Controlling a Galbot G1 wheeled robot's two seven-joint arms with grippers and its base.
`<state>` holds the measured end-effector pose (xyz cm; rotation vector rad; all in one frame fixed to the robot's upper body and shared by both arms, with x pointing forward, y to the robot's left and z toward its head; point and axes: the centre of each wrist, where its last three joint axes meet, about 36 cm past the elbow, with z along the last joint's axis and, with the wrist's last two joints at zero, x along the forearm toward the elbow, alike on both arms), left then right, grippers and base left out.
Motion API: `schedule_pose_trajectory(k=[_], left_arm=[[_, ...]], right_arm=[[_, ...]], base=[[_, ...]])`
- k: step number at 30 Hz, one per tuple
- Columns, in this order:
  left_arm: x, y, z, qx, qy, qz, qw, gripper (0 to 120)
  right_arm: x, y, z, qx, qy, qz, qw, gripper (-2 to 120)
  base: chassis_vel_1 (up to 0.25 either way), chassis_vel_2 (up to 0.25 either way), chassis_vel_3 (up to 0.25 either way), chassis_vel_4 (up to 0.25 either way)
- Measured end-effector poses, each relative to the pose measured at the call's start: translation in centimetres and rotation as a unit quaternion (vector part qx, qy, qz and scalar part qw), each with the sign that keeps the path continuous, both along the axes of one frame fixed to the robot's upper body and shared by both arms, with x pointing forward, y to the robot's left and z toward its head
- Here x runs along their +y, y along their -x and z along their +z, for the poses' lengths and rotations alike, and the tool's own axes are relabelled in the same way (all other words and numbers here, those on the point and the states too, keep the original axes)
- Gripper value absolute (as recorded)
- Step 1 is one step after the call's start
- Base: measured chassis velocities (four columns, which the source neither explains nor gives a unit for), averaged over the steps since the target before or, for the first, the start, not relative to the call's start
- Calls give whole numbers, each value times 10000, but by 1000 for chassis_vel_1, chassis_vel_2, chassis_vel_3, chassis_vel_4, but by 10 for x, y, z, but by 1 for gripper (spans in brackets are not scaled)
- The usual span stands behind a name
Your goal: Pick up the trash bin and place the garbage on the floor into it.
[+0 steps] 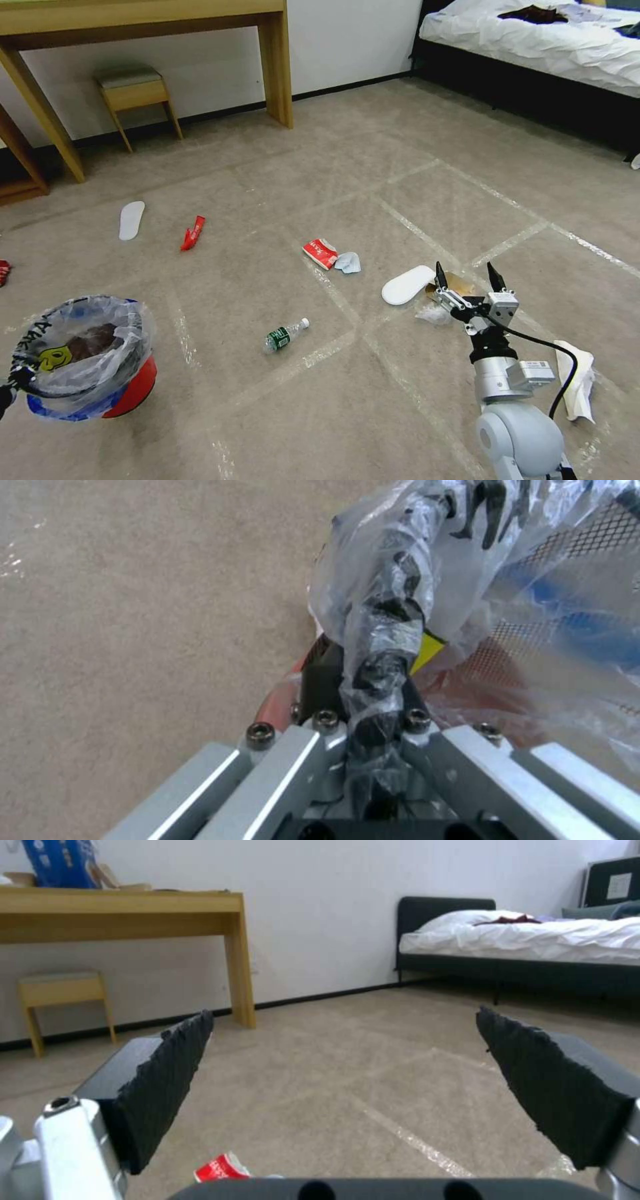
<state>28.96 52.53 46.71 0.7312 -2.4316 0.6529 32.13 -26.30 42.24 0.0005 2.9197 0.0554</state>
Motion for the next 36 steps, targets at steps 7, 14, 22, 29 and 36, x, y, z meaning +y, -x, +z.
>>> schedule_pose_trajectory(k=[7, 14, 22, 29, 36], left_arm=[[-1, 0, 0, -4, -6, -7, 10000, 1], [-1, 1, 0, -3, -5, -15, 10000, 1], [-1, 1, 0, -4, -10, -17, 10000, 1], [0, 2, 0, -8, -20, -13, 10000, 1], [0, 2, 1, -15, -21, -22, 10000, 1]], right_arm=[[-1, 0, 0, -19, 7, -9, 10000, 100], [-1, 0, -2, -35, 24, -30, 10000, 100], [0, 1, -3, -34, 36, -9, 10000, 100], [-1, 1, -3, -41, 55, -7, 10000, 100], [0, 2, -3, -41, 62, -8, 10000, 100]], base=[[-53, 61, 69, -64], [-55, 52, 76, -50], [-7, 14, 9, -11], [-13, 13, 12, -15], [-83, 81, 79, -76]])
